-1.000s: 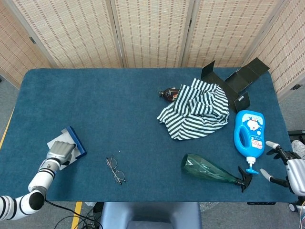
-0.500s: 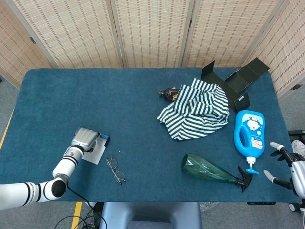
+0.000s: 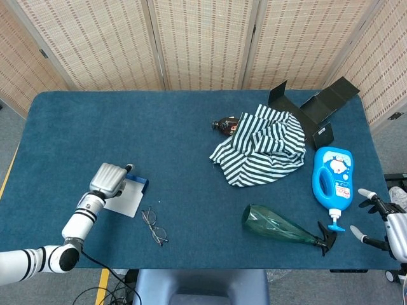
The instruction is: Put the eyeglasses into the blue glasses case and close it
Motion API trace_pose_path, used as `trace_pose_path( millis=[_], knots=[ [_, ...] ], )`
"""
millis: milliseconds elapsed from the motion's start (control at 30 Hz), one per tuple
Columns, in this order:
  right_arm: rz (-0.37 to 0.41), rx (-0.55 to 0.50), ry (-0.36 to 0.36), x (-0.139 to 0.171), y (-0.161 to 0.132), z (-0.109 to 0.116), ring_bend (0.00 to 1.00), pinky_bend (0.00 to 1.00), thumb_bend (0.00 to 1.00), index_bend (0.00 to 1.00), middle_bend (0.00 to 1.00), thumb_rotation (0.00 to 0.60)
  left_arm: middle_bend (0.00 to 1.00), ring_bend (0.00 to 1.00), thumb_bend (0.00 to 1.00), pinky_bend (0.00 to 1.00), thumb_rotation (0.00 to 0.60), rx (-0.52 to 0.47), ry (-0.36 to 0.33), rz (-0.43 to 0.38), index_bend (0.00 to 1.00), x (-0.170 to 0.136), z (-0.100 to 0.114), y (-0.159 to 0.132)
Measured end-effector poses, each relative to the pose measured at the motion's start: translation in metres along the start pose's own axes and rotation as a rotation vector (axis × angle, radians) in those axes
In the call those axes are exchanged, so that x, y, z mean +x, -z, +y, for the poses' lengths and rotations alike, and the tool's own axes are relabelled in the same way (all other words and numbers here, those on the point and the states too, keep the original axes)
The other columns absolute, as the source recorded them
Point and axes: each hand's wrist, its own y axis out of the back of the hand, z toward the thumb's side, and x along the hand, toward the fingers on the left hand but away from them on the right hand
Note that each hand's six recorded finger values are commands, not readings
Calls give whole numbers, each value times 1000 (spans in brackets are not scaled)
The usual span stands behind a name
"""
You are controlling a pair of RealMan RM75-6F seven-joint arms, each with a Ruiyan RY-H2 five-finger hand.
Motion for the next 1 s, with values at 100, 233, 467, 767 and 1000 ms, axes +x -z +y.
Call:
trace_pose_path(
  millis=[100,233,467,767,1000],
  knots=[
    [3,1,-2,-1,-1,0,480,362,186,183,412,600,993,939,384,983,600,18,-35,0,316,6,-4,5],
    [-1,4,-1,-1,0,1,481,362,186,183,412,600,993,939,325,983,600,34,-57,-6,318,18,-13,5],
    [-12,4,-4,1,2,0,485,362,187,183,412,600,993,939,298,983,600,46,-54,-65,306,35,-20,-22],
    [-23,8,-4,3,5,1,490,374,186,183,412,600,993,939,299,983,600,38,-85,-58,306,58,-8,-43],
    [-27,8,-4,2,6,2,490,374,186,183,412,600,993,939,298,983,600,36,-140,19,309,74,6,-37]
  ],
)
